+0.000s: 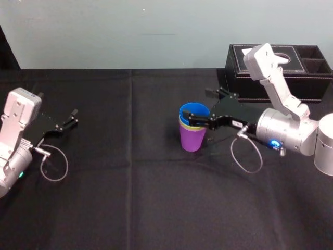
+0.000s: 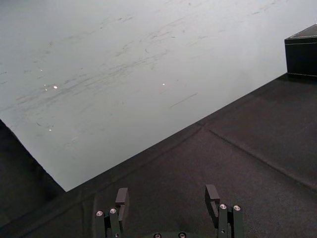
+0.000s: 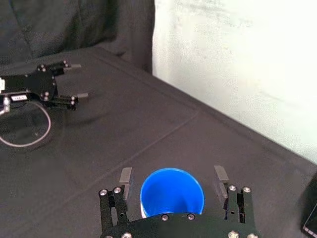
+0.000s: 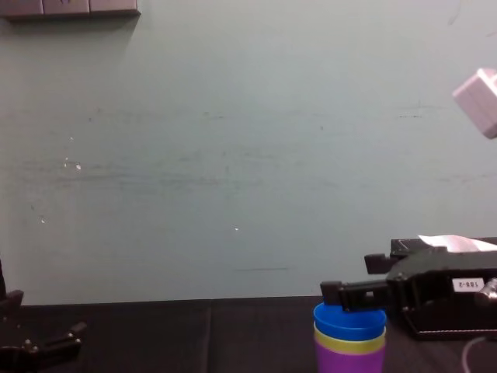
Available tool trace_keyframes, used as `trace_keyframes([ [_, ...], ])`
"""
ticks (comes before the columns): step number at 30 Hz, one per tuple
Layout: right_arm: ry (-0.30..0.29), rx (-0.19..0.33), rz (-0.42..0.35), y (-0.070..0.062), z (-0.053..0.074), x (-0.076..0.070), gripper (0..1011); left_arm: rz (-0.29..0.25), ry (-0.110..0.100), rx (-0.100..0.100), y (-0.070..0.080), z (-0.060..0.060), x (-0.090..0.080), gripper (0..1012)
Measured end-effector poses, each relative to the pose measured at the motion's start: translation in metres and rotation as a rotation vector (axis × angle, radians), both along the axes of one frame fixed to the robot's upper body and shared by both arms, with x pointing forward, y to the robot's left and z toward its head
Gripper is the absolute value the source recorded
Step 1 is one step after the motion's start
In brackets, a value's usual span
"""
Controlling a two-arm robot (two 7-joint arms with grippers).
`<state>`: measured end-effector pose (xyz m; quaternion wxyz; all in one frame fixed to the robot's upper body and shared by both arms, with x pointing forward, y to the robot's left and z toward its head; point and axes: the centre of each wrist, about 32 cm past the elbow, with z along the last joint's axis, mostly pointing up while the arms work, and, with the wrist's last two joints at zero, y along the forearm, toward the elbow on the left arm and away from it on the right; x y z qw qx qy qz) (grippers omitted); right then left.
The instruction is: Stack the three plastic cups sequentially using one hand.
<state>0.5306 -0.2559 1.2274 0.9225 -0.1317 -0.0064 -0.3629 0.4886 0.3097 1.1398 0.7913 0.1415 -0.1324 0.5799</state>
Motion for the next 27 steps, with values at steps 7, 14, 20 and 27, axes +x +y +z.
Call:
trace_keyframes([
  [7,-0.07,0.017,-0.03,-0.004,0.007,-0.012,1003,0.0,0.0,0.0,0.0,0.0,0.0,1011],
  [14,-0.14,0.024,-0.105,-0.022,0.008,-0.027,1003,0.0,0.0,0.0,0.0,0.0,0.0,1011],
  [20,-0.176,0.032,-0.152,-0.04,0.002,-0.034,1003,0.0,0.0,0.0,0.0,0.0,0.0,1011],
  [27,-0.206,0.039,-0.2,-0.063,-0.012,-0.04,1003,0.0,0.0,0.0,0.0,0.0,0.0,1011],
])
